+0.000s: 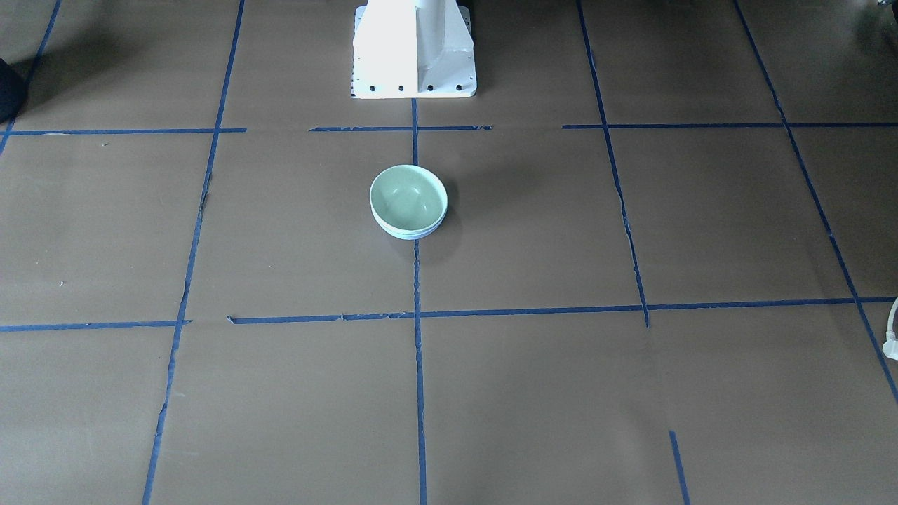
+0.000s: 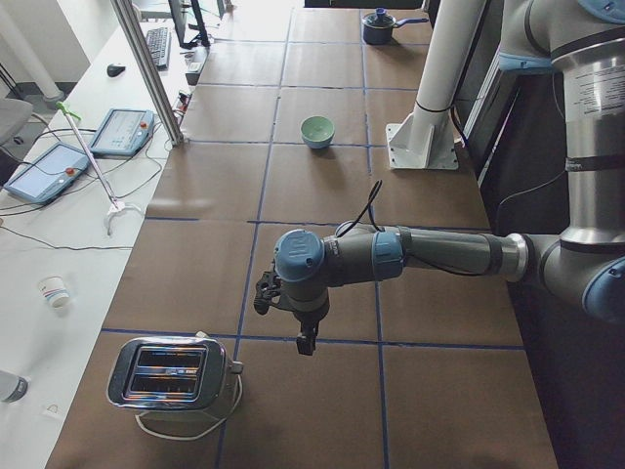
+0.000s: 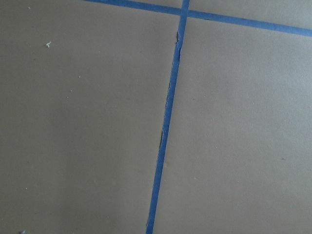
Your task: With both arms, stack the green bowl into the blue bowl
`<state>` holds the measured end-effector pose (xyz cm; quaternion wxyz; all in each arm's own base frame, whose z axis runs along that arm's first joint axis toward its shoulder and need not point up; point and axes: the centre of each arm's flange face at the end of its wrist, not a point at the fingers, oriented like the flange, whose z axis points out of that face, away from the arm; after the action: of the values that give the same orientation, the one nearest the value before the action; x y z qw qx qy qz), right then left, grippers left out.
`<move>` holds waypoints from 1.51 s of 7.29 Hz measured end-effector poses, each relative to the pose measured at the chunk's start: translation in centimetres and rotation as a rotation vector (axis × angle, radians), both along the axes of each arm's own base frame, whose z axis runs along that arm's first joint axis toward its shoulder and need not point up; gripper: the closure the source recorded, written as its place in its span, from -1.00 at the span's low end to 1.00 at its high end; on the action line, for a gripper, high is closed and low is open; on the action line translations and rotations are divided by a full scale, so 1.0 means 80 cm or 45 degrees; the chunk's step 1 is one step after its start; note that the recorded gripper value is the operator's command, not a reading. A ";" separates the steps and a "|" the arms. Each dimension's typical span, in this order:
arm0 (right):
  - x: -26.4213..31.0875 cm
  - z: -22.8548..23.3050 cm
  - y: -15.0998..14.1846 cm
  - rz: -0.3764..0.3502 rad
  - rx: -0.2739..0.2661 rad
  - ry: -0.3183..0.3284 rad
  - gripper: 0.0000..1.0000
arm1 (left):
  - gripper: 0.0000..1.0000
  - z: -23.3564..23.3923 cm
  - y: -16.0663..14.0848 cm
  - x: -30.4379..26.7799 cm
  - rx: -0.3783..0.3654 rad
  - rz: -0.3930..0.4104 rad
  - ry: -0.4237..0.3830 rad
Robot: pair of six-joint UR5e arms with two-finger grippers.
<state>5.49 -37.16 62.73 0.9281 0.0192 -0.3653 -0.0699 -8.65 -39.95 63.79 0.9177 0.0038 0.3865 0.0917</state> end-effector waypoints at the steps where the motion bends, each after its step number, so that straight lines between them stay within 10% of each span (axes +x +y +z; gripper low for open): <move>1: 0.000 0.000 0.000 0.001 0.000 0.000 -1.00 | -1.00 0.000 0.000 0.000 0.000 0.000 0.000; 11: -0.001 0.006 0.005 -0.005 -0.011 -0.010 -1.00 | -1.00 0.000 0.000 0.000 0.005 0.002 0.002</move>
<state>5.43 -36.79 63.25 0.9265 0.0148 -0.3693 -0.0702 -8.64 -39.94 63.76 0.9173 0.0053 0.3872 0.0931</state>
